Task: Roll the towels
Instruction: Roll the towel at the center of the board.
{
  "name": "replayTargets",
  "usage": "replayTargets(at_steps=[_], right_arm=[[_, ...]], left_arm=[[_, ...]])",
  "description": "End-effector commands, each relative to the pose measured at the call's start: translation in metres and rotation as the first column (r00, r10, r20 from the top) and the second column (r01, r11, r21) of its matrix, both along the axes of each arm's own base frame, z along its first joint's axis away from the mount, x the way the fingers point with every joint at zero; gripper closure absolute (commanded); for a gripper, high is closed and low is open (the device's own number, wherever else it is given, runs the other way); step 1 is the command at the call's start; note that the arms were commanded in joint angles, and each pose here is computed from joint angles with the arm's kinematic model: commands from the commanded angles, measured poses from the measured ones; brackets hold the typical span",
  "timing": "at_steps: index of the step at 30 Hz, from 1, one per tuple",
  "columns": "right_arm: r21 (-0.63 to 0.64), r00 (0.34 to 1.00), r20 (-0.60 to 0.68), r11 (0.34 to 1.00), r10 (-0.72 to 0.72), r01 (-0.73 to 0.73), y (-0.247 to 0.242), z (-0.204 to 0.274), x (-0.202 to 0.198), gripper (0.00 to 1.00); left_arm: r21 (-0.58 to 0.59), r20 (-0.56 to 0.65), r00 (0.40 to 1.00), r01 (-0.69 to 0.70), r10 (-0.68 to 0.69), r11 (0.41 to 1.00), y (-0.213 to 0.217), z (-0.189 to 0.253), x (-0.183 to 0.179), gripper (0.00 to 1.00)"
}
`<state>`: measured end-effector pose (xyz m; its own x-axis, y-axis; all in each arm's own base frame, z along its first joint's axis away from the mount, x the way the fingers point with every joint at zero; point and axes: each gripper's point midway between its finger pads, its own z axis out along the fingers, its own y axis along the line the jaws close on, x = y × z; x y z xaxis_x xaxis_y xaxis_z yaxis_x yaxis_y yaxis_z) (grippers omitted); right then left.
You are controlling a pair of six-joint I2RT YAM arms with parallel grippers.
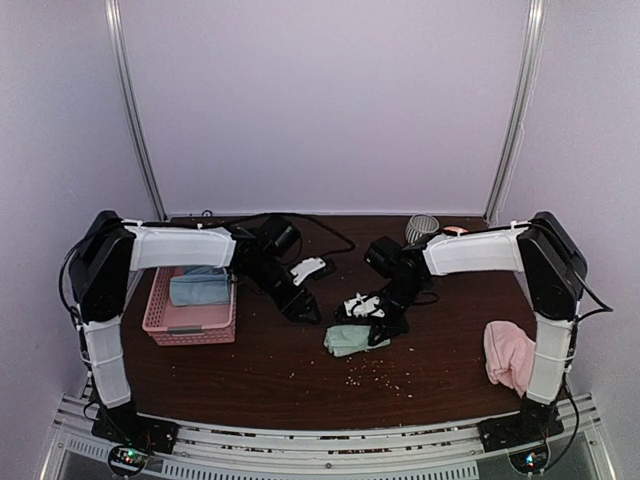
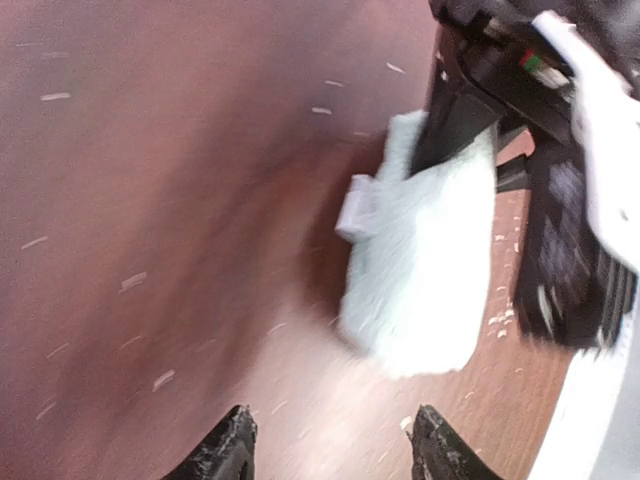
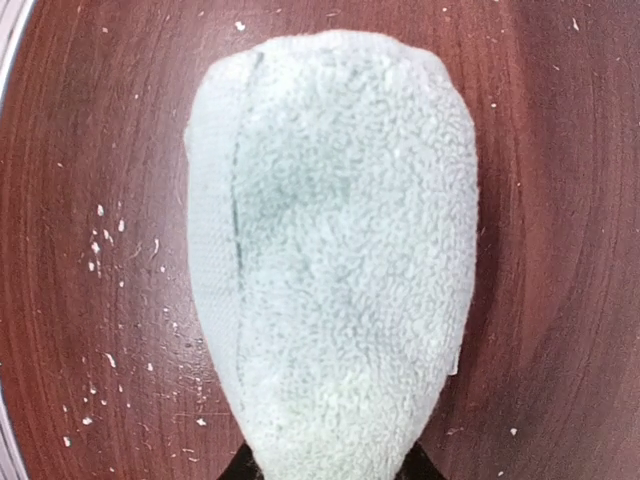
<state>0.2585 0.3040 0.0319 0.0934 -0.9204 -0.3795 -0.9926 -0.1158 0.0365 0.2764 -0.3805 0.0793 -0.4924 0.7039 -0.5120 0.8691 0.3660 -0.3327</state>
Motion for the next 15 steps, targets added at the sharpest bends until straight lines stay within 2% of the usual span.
replayTargets(at_steps=[1, 6, 9, 10, 12, 15], right_arm=[[-0.135, 0.939, -0.335, 0.990, -0.080, 0.036, -0.032, -0.030, -0.033, 0.81], [-0.193, 0.859, -0.481, 0.977, -0.175, 0.090, -0.036, -0.045, -0.022, 0.81], [-0.222, 0.810, -0.547, 0.969, -0.212, 0.104, -0.038, -0.049, -0.018, 0.81], [-0.229, 0.801, -0.555, 0.967, -0.225, 0.114, -0.037, -0.051, -0.015, 0.81], [-0.249, 0.792, -0.555, 0.959, -0.255, 0.134, -0.037, -0.056, -0.009, 0.81], [-0.274, 0.772, -0.572, 0.952, -0.275, 0.136, -0.038, -0.060, -0.008, 0.81]], left_arm=[[-0.011, 0.203, 0.968, -0.149, 0.148, 0.989, 0.024, 0.029, 0.035, 0.46], [-0.119, 0.374, 0.906, -0.163, 0.196, 0.979, 0.039, 0.075, 0.038, 0.46], [-0.230, 0.478, 0.866, -0.038, 0.147, 0.972, 0.028, 0.110, 0.014, 0.46], [-0.225, 0.526, 0.844, 0.024, 0.101, 0.974, 0.020, 0.115, 0.003, 0.44], [-0.117, 0.625, 0.780, 0.119, -0.020, 0.986, 0.002, 0.106, -0.017, 0.40], [0.091, 0.677, 0.709, 0.183, -0.195, 0.979, -0.023, 0.081, -0.031, 0.39]])
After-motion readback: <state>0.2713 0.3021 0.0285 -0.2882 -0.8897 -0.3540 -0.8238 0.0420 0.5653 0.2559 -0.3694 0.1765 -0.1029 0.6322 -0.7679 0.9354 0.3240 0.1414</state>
